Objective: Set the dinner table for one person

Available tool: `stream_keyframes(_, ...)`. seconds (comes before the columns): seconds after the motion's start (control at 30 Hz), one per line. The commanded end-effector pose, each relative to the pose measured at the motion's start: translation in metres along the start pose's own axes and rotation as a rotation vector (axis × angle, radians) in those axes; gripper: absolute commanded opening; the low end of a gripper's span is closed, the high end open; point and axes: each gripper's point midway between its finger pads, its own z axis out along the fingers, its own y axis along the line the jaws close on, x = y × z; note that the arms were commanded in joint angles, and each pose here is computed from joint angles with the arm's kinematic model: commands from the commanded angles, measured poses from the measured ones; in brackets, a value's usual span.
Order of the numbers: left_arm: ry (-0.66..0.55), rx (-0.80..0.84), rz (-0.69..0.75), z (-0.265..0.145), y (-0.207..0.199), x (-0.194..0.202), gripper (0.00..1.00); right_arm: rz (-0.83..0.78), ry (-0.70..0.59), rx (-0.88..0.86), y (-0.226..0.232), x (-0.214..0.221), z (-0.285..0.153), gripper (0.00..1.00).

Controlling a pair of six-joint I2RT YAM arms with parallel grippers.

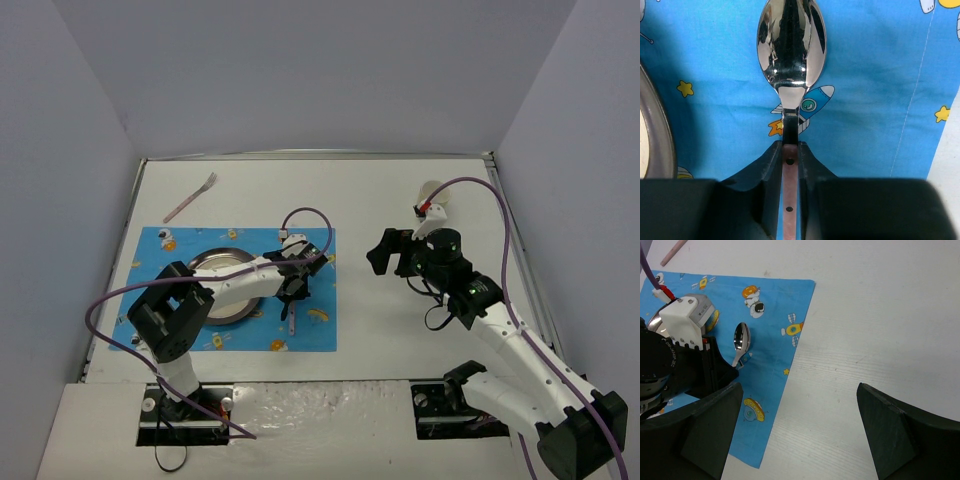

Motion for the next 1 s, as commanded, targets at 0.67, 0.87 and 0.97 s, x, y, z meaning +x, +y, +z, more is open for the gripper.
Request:
stream_keyframes(0.67,-0.367,0.105,0.116,-0.122,0.067,-0.160,0.81,-0.019,-0.066,-0.074,0.017,-0.022,-0.005,0.94)
stream_keyframes(0.87,-0.397,0.011,0.135,-0.108,0.164,-0.237,0.95,-0.059,-0.055,-0.114,0.020,-0.016,-0.002,0.96)
stream_keyframes(0.97,-0.391,0.005,0.118,-0.083,0.193,-0.269,0.97,-0.076,-0.063,-0.157,0.027,-0.015,-0.002,0.99)
